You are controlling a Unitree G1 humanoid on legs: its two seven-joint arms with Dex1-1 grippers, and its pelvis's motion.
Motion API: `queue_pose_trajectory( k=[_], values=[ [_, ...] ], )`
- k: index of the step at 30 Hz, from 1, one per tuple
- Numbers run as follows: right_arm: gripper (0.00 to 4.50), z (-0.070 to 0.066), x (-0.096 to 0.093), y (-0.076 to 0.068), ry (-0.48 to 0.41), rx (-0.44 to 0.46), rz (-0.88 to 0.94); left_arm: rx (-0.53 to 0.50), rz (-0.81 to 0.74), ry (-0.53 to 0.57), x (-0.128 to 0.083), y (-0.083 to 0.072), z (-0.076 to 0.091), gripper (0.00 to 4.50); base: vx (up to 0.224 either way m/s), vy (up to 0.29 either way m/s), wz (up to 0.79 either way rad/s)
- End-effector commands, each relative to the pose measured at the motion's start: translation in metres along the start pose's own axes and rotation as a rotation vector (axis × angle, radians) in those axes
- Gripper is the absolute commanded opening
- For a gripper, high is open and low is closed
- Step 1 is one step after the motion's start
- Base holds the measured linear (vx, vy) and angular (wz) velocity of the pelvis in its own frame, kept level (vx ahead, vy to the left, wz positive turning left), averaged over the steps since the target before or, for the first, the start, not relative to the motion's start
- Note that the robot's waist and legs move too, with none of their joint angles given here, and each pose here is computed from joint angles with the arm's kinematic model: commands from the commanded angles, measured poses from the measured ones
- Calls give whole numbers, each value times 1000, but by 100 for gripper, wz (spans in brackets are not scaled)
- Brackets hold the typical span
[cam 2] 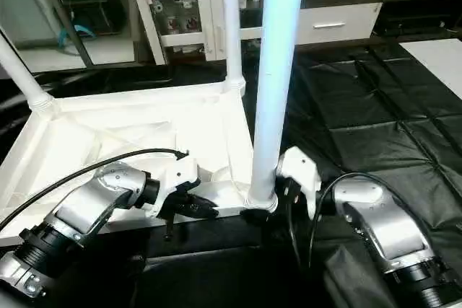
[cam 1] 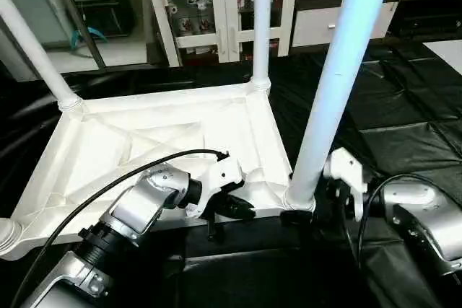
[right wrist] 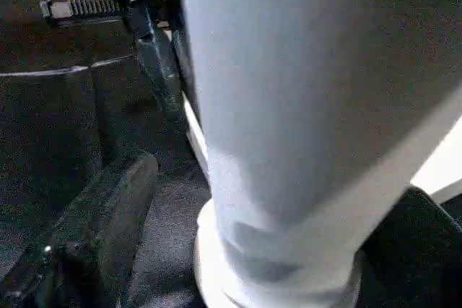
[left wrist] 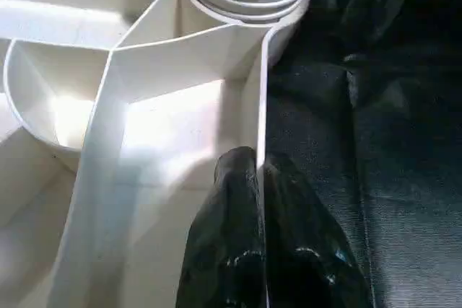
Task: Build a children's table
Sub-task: Rotate leg to tighten
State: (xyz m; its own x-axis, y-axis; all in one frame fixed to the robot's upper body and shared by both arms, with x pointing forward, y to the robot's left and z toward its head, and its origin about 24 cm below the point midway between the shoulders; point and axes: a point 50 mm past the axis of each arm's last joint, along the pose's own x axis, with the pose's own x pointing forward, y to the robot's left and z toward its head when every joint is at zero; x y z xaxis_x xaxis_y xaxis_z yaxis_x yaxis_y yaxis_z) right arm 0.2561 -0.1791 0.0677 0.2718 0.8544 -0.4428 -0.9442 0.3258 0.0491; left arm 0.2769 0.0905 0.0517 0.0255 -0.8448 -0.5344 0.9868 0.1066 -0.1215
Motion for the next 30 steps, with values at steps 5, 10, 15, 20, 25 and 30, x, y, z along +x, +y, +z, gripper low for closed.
queue_pose_trajectory(
  k=[5,10,15,20,25,30],
  values=[
    [371,-1,3,-1,15,-11,22,-8,-43,17,-2,-4,-3,0,0,0,0],
    [325,-4,-2,0,32,-10,28,-11,-39,23,-2,-4,-5,0,0,0,0],
    [287,-6,-3,0,35,-7,29,-11,-43,18,-1,-6,-4,0,0,0,0],
    [272,-7,-1,-1,19,5,15,-17,-49,20,-1,-5,-4,0,0,0,0],
    [271,-9,1,0,8,14,-3,-19,-42,32,-2,-5,-7,0,0,0,0],
    [271,-13,6,-8,-33,48,-112,-30,-30,11,1,-6,-5,0,0,0,0]
  ],
)
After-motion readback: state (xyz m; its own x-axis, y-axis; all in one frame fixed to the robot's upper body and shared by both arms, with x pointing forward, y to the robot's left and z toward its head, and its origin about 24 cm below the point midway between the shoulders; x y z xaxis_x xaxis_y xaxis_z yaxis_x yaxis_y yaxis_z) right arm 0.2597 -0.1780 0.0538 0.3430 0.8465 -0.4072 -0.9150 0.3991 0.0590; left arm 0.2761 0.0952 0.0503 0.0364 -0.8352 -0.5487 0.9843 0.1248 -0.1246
